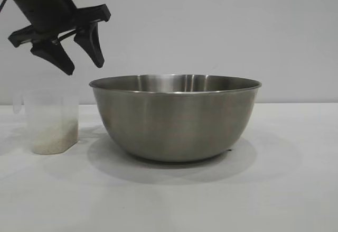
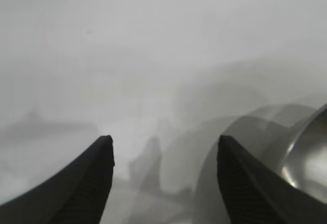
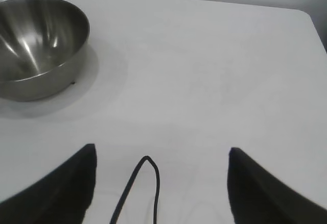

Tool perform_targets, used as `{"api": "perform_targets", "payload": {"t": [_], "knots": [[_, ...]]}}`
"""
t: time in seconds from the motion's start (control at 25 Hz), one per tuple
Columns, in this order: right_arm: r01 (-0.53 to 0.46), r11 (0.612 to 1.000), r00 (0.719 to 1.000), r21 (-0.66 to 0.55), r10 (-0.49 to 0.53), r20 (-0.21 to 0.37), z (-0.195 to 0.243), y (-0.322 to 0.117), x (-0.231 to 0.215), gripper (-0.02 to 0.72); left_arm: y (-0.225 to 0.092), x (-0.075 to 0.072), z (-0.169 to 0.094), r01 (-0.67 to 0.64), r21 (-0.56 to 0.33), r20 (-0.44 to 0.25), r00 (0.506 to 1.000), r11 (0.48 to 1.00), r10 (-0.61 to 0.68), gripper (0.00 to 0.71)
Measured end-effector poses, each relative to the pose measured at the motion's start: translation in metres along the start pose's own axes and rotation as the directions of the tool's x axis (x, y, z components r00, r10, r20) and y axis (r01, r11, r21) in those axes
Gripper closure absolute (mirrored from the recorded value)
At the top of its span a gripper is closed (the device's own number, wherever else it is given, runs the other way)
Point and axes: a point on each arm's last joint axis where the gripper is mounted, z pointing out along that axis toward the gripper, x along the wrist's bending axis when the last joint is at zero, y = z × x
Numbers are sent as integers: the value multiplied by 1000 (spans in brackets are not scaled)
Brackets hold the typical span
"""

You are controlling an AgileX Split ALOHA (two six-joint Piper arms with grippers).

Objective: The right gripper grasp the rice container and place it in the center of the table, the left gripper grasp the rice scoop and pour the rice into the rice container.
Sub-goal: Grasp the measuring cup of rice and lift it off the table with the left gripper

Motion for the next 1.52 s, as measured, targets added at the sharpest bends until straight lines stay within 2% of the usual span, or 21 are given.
{"api": "perform_targets", "payload": {"t": [0.24,0.4,0.68,0.8,1.04,1.32,1.52], "knots": [[0,1000,1000,0,0,0,0,0,0,245,20,-9,-67,-114,-43,3,993,993,114,324],[0,1000,1000,0,0,0,0,0,0,245,18,-12,-101,-97,20,3,995,995,97,324],[0,1000,1000,0,0,0,0,0,0,245,6,-7,-152,-50,140,-106,992,989,65,324],[0,1000,1000,0,0,0,0,0,0,245,-1,-8,-170,-45,145,-119,991,988,63,324],[0,1000,1000,0,0,0,0,0,0,245,-45,-9,-187,-19,148,-123,992,989,38,324],[0,1000,1000,0,0,0,0,0,0,245,-107,-12,-188,53,-28,-76,996,998,-55,324],[0,1000,1000,0,0,0,0,0,0,245,-139,-10,-178,102,-105,-59,992,989,-108,324]]}}
